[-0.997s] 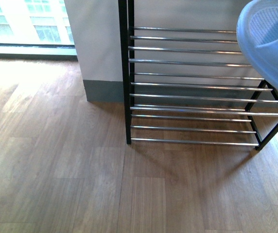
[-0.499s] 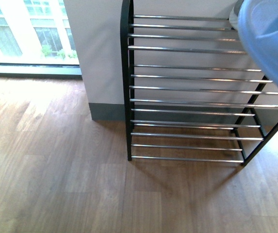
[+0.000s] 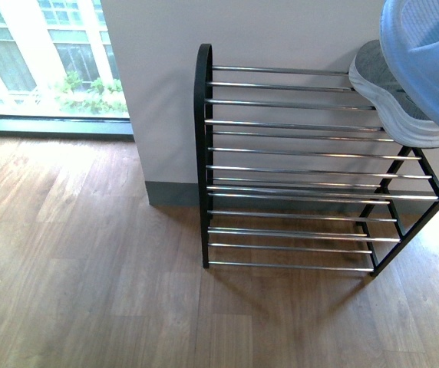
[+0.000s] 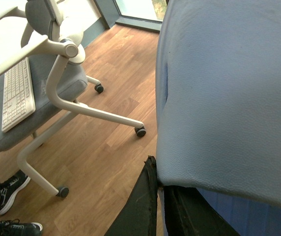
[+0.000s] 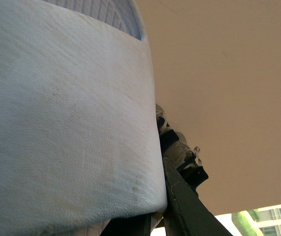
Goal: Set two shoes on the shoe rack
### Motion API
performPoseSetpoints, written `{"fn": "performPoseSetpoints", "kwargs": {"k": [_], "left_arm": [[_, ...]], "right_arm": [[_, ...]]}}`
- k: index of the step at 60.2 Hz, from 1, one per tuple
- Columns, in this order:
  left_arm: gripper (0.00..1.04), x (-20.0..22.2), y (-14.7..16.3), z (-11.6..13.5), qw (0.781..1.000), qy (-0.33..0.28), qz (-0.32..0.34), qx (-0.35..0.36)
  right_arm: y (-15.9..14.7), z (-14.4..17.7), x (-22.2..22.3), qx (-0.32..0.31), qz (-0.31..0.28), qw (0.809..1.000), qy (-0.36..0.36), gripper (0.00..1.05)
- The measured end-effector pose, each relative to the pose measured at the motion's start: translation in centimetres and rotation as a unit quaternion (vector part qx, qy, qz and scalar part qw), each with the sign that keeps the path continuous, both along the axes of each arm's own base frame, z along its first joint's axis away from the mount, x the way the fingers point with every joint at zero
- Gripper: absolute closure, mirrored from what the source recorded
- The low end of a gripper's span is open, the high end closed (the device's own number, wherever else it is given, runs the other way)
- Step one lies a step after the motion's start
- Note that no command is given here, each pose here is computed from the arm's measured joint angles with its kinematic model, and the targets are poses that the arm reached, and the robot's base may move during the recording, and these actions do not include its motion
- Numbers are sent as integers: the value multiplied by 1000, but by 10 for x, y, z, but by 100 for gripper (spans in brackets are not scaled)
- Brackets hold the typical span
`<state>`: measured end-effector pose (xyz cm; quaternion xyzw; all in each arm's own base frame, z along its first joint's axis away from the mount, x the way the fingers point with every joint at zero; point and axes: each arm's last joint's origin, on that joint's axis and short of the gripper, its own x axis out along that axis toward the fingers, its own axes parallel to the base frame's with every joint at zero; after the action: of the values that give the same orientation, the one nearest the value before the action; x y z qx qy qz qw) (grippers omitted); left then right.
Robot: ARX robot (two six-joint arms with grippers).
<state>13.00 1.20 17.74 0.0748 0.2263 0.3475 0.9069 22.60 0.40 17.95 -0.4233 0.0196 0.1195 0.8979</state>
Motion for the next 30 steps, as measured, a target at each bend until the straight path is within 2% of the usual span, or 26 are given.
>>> {"fn": "performPoseSetpoints", "kwargs": {"k": [30], "left_arm": [[103,0,0,0,1000,0,-1,0]], "right_arm": [[0,0,0,0,0,1000,0,103]]}}
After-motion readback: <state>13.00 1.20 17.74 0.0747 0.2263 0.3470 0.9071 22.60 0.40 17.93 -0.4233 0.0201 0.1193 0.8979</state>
